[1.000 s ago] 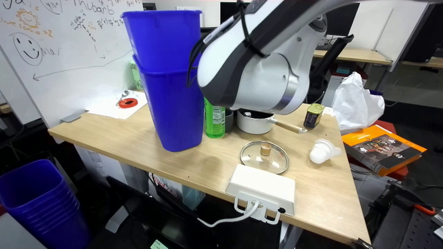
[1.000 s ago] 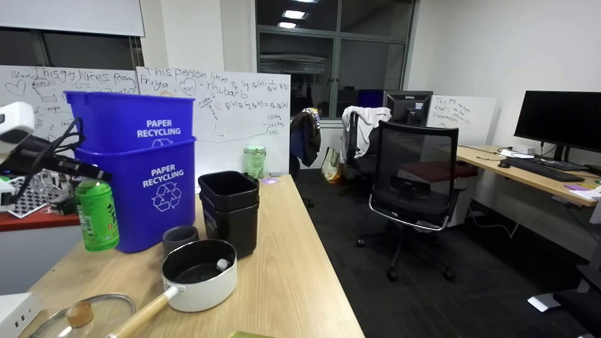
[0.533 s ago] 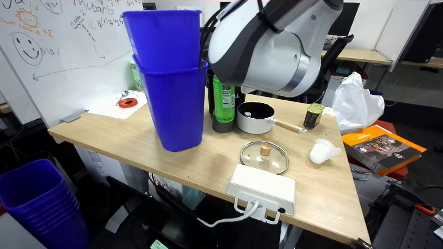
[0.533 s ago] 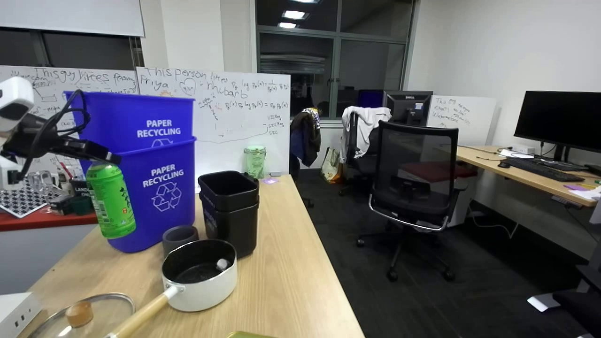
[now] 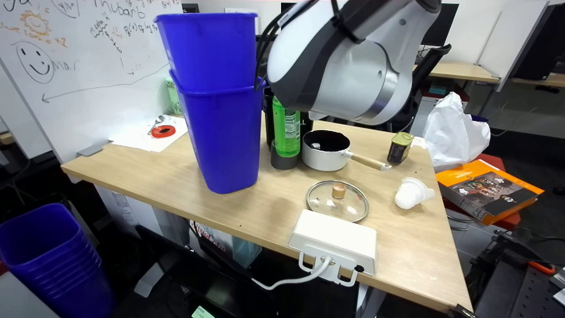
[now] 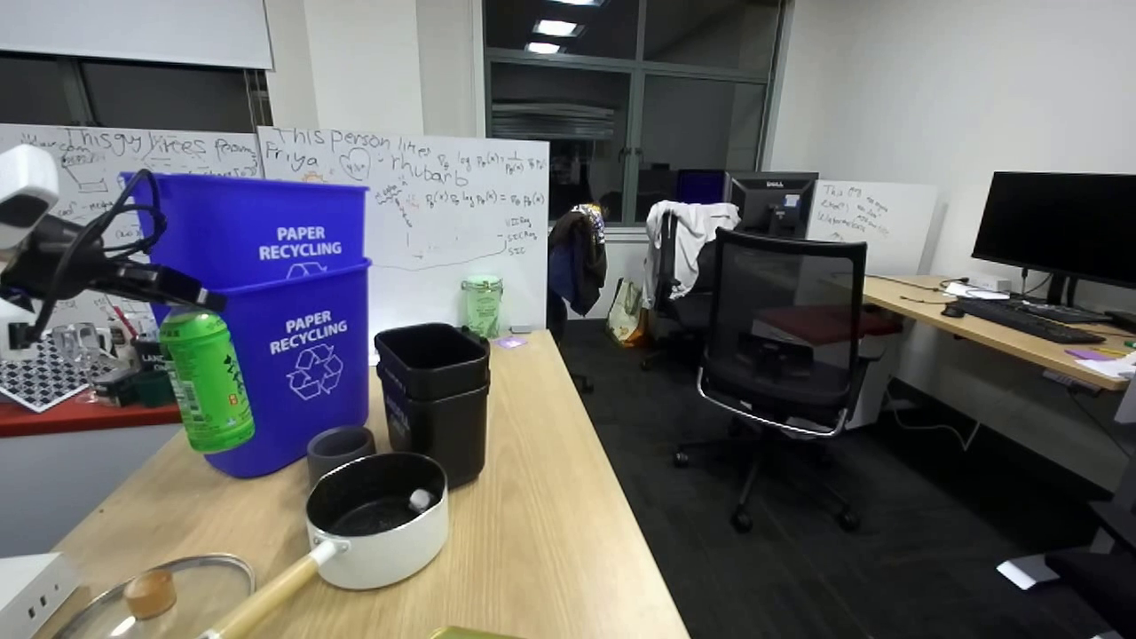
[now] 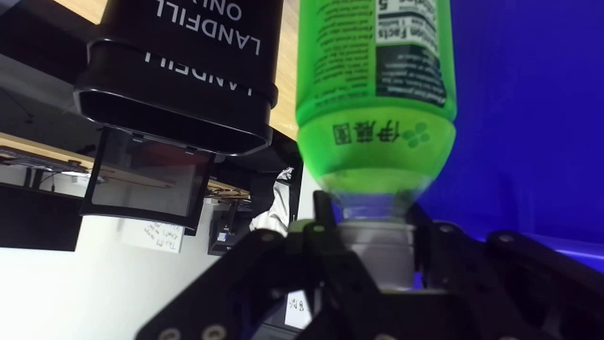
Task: Move the green bottle to the right
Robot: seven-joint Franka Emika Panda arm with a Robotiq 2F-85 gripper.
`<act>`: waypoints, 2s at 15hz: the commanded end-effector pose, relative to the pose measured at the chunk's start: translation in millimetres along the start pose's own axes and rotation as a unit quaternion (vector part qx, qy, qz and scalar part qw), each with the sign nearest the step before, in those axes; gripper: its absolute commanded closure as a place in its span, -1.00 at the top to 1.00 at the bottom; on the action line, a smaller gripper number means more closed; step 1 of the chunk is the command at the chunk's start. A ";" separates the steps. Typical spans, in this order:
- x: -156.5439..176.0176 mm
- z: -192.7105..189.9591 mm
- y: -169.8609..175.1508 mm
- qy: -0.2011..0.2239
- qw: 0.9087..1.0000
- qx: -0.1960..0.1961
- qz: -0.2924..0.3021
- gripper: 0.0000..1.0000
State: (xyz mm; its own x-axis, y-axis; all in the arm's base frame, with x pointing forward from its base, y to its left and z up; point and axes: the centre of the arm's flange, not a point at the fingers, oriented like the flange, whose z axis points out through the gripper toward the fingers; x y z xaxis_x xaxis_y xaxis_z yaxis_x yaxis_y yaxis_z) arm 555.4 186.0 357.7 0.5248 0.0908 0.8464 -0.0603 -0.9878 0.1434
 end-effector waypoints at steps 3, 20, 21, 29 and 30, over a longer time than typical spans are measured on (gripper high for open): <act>4.3 -2.2 6.1 0.004 1.000 -0.001 -0.001 -0.79; 45.5 -25.6 157.2 0.034 0.990 -0.129 0.037 -0.29; 44.4 -27.9 159.2 0.032 0.990 -0.130 0.036 -0.29; 42.5 -29.5 155.4 0.029 0.991 -0.126 0.033 -0.29; 42.5 -29.5 155.4 0.029 0.991 -0.126 0.033 -0.79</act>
State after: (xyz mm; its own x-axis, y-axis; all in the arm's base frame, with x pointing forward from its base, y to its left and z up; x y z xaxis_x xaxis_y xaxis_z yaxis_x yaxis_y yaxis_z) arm 543.3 40.1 431.1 0.4641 0.0413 0.8848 -0.3074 -0.9293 0.2046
